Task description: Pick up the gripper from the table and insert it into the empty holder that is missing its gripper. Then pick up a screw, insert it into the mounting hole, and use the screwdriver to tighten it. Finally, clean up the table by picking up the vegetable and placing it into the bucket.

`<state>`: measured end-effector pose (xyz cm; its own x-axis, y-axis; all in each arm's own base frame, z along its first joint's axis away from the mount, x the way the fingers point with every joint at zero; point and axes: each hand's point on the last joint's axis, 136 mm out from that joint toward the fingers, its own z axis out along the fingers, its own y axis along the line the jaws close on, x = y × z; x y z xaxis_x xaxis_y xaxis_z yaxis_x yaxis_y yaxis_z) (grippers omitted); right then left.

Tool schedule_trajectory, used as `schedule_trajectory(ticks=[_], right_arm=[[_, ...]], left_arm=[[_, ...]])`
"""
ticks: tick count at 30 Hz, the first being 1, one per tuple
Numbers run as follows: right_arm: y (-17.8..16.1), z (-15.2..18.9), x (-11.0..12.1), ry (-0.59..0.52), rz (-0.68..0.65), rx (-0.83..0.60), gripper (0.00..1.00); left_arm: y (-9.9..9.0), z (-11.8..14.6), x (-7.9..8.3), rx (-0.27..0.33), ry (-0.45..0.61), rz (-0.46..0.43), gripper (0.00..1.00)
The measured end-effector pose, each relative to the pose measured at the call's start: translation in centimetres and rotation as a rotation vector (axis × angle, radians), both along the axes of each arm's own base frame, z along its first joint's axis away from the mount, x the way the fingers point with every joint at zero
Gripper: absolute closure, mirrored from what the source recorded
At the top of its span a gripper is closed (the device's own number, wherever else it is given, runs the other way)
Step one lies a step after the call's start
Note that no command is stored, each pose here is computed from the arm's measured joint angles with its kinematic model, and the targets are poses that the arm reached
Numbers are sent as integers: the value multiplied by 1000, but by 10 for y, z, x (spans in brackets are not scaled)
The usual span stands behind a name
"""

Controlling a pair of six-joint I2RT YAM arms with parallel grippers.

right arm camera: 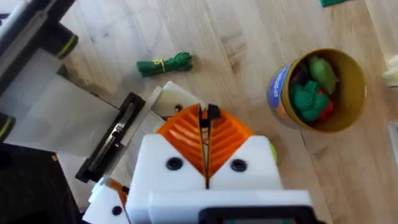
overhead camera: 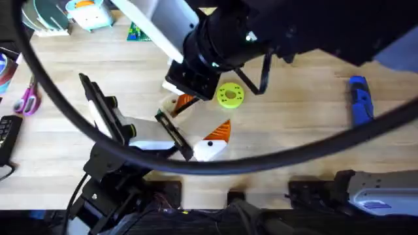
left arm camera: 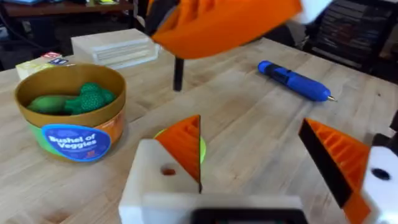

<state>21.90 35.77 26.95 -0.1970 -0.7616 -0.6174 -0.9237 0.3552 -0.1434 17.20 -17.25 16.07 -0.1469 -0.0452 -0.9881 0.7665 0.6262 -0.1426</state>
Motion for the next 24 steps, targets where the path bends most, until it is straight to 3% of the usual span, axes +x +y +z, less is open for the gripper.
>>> schedule_trajectory(ticks=[10, 24], right_arm=[[-10, 2, -12, 49, -5, -2, 995], [-4, -4, -24, 138, 7, 31, 995]], left_arm=[[-13, 2, -18, 1, -14, -131, 8], [-16, 2, -23, -1, -13, -161, 8]])
